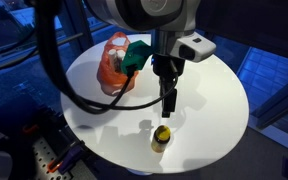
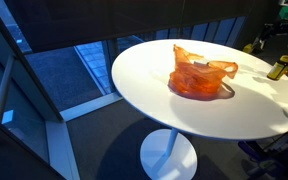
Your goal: Put the brown bottle in the plastic
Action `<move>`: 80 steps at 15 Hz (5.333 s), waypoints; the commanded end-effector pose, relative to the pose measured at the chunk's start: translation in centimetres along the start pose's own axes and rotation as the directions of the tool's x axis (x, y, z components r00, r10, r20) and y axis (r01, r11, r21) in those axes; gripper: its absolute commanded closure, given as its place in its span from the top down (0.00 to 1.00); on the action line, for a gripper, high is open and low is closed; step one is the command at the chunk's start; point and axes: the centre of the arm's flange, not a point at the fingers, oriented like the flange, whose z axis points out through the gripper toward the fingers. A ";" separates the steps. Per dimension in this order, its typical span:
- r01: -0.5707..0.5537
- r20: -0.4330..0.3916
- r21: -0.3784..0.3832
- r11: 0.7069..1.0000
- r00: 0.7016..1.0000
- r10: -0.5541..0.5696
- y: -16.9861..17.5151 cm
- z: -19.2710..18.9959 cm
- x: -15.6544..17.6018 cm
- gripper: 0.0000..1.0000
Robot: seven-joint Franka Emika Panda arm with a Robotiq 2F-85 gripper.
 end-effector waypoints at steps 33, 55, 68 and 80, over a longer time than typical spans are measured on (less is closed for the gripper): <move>-0.091 0.021 -0.004 0.996 0.996 0.091 3.7 5.7 0.7 0.29; 0.225 -0.133 0.149 0.963 0.969 -0.206 -8.8 -6.1 -9.0 0.28; 0.393 -0.163 0.253 0.884 0.918 -0.361 -12.4 -10.9 -16.1 0.28; 0.476 -0.135 0.274 0.836 0.879 -0.457 -15.0 -9.1 -19.3 0.28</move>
